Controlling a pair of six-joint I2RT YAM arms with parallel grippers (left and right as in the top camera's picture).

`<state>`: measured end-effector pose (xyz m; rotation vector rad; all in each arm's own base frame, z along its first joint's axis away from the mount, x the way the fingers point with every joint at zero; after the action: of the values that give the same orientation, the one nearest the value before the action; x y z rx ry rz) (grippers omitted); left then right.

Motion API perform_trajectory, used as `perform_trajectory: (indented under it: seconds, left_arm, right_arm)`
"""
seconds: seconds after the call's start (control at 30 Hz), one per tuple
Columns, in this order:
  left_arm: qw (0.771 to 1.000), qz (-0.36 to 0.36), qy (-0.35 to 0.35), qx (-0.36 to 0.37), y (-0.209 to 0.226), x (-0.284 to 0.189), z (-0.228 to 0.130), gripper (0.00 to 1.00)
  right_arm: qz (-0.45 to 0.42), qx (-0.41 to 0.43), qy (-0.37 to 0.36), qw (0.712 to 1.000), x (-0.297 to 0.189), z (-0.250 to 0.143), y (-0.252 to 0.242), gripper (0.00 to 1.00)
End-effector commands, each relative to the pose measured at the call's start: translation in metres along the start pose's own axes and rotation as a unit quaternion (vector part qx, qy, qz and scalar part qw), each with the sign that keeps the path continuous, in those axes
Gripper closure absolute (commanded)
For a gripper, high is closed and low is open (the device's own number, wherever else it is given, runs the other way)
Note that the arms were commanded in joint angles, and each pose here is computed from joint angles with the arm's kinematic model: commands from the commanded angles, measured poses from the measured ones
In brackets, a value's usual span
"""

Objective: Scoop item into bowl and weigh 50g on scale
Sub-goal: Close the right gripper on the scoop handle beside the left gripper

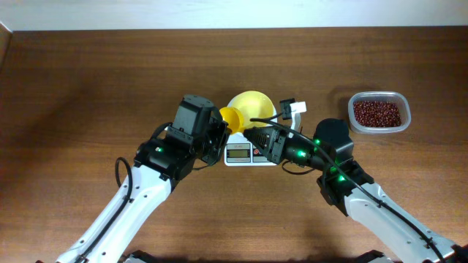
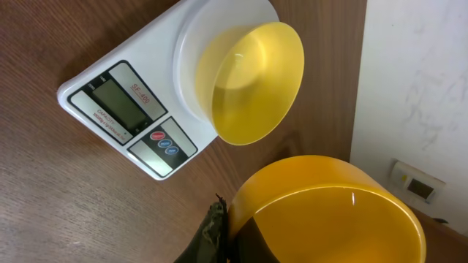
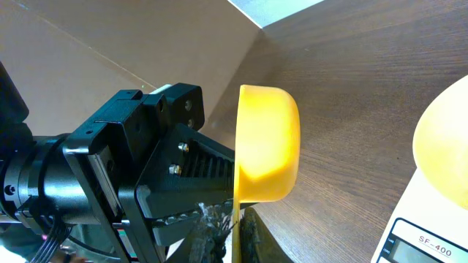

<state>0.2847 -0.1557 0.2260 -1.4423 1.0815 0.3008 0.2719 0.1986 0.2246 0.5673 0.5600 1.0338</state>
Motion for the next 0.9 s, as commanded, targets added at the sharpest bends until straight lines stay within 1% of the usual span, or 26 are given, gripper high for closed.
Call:
perform_trajectory:
  seconds: [0.0, 0.1, 0.2, 0.33, 0.43, 0.63, 0.7, 0.8, 0.83, 0.87]
  left_arm:
    - [1.000, -0.004, 0.006, -0.002, -0.0034, -0.0046, -0.0034, 1.00]
    - [1.000, -0.005, 0.006, -0.003, -0.0036, -0.0046, -0.0034, 1.00]
    - [1.000, -0.007, 0.006, -0.002, -0.0042, -0.0046, -0.0035, 1.00]
    - [1.000, -0.007, 0.006, -0.002, -0.0042, -0.0046, -0.0035, 1.00]
    - [1.000, -0.007, 0.006, -0.002, -0.0041, -0.0046, -0.0035, 1.00]
    - [1.000, -0.006, 0.006, -0.002, -0.0039, -0.0046, -0.0035, 1.00]
    - [1.000, -0.004, 0.006, -0.002, -0.0034, -0.0046, -0.0034, 0.94]
    - [1.000, -0.005, 0.006, -0.002, -0.0034, -0.0046, -0.0034, 0.75]
    - [1.000, -0.005, 0.006, -0.003, -0.0034, -0.0046, -0.0034, 0.66]
    - [1.000, -0.005, 0.005, -0.002, -0.0036, -0.0047, -0.0032, 0.62]
  right_arm:
    - [0.012, -0.004, 0.001, 1.000, 0.0009, 0.0027, 0.0059, 0.87]
    - [0.013, -0.004, 0.001, 1.000, 0.0009, 0.0027, 0.0060, 0.88]
    - [0.013, -0.004, 0.001, 1.000, 0.0009, 0.0026, 0.0060, 0.91]
    - [0.010, 0.000, 0.005, 1.000, 0.0009, 0.0013, 0.0050, 0.92]
    - [0.010, 0.000, 0.005, 1.000, 0.0009, 0.0013, 0.0051, 0.96]
    - [0.009, -0.001, 0.003, 1.000, 0.0009, 0.0016, 0.0048, 0.96]
    - [0.009, -0.001, 0.003, 1.000, 0.0009, 0.0016, 0.0048, 0.96]
    - [0.009, -0.006, 0.003, 1.000, 0.0008, 0.0016, 0.0047, 0.96]
    - [0.009, -0.007, 0.003, 1.000, 0.0008, 0.0017, 0.0047, 0.96]
    - [0.007, -0.006, 0.002, 1.000, 0.0008, 0.0019, 0.0042, 0.96]
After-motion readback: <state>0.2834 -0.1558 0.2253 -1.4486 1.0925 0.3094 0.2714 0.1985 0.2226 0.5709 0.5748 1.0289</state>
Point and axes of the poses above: each gripper's point midway between its finger pads, its own x axis out along the fingers, its own y axis along the line the jaws close on, z = x × y, the point moved 7 cm from there along -x, back along the fingers, and after that the axes turned 9 degrees about -x, right-handed, at the moved point
